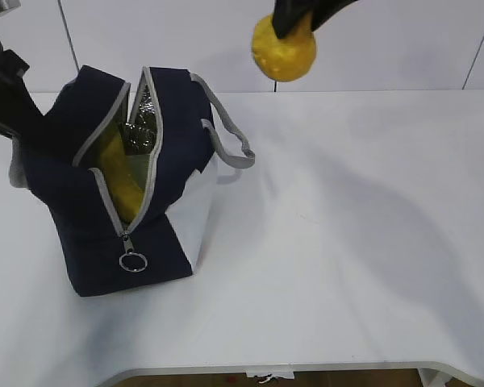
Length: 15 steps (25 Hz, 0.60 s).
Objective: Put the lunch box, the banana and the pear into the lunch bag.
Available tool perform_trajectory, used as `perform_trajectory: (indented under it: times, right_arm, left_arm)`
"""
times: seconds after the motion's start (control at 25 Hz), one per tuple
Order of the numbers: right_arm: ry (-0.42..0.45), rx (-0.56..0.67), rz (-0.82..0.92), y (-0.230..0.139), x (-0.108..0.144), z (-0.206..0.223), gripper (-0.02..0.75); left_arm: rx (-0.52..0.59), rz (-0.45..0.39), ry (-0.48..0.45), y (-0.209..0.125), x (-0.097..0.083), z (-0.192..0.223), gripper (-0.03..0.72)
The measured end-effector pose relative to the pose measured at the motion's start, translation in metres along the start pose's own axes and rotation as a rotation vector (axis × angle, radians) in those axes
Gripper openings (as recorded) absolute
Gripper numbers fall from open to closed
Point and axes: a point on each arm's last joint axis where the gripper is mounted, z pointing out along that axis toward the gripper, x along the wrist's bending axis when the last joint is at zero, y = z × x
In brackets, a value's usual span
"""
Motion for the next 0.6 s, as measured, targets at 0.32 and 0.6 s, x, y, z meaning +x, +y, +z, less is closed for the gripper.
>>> perform_trajectory:
  times: [0.32, 0.6]
  right_arm:
    - [0.445, -0.03, 0.066, 0.01, 0.043, 0.023, 0.276]
    - [0.54, 0.002, 0.122, 0.011, 0.058, 0.085, 0.276]
  left_arm:
    - [-0.017, -0.015, -0.036, 0.002, -0.003, 0.0, 0.006]
    - [-0.022, -0.019, -0.046, 0.002, -0.004, 0.0, 0.006]
